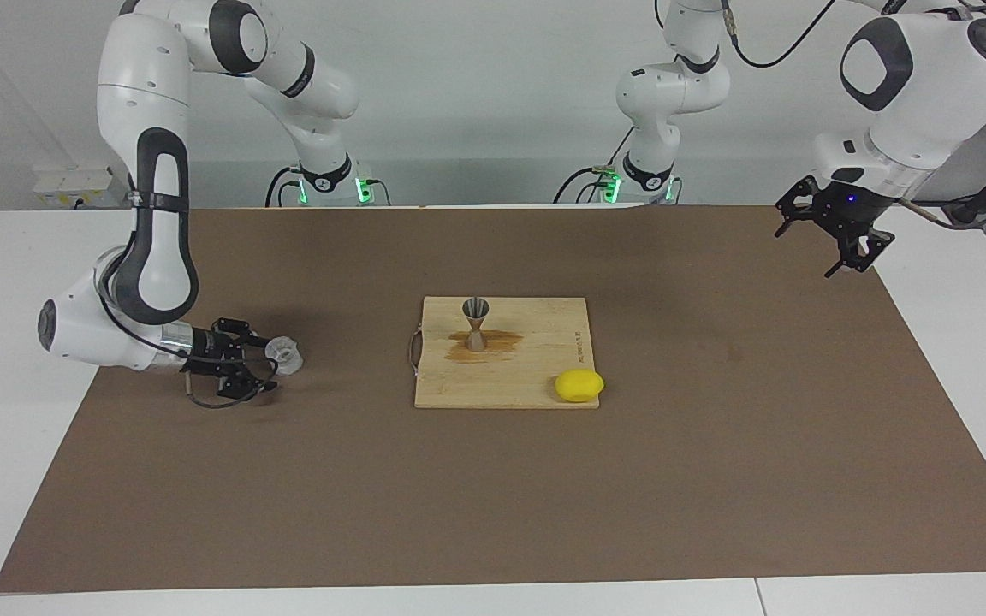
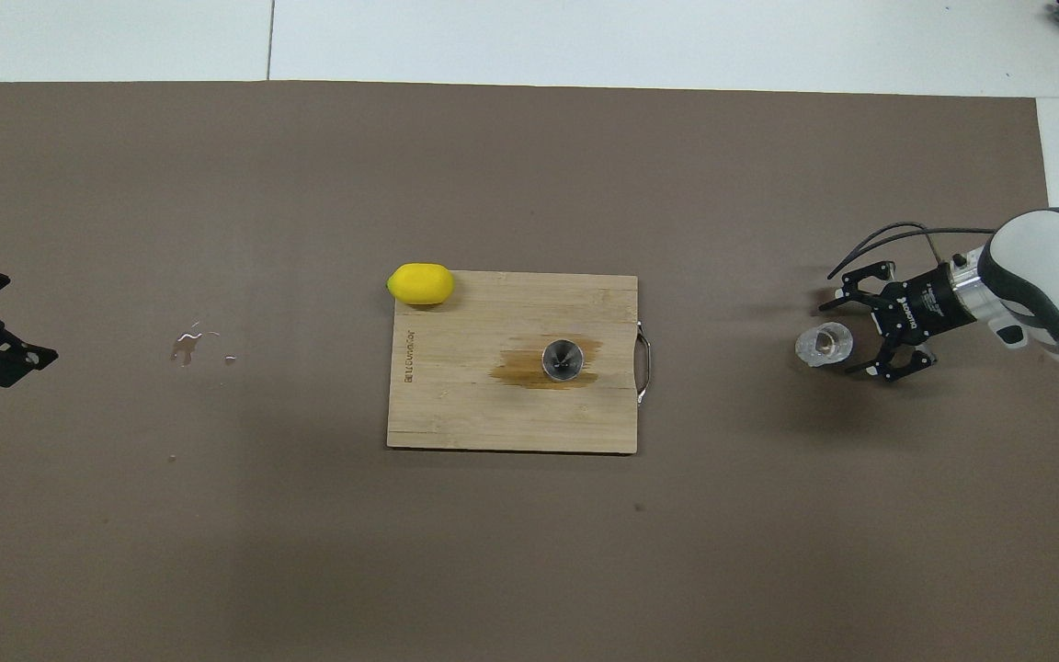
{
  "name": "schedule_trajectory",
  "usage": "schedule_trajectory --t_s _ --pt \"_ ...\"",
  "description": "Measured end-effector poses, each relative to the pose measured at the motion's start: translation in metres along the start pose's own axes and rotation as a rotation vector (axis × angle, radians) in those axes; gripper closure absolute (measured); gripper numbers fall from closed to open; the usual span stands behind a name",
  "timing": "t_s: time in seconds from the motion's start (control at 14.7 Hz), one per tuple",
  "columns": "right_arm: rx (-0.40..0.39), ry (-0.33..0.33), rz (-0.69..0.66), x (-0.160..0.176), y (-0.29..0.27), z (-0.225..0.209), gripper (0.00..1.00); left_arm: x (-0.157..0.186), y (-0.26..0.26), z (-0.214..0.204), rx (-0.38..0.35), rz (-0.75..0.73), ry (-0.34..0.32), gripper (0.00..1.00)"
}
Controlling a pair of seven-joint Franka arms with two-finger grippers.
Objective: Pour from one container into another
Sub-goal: 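Grasp the glass cup with the right gripper and carry it over the board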
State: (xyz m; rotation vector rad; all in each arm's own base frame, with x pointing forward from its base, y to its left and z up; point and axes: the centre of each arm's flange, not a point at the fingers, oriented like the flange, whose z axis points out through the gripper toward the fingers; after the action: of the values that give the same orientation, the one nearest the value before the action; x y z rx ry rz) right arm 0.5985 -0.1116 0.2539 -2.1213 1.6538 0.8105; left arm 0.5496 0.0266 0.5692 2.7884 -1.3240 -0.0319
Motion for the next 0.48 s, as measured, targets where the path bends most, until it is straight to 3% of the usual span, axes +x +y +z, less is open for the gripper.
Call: schedule_trajectory --t_s 0.34,0.48 --pt "0.014 -0.031 0.014 -0.004 0.004 0.004 0.05 -0.009 -0.005 -0.014 0.031 -0.239 -0.007 0.0" --pt "0.019 -0.038 0.015 -0.006 0.003 0.004 0.23 -0.013 -0.006 -0.016 0.036 -0.392 -0.008 0.0"
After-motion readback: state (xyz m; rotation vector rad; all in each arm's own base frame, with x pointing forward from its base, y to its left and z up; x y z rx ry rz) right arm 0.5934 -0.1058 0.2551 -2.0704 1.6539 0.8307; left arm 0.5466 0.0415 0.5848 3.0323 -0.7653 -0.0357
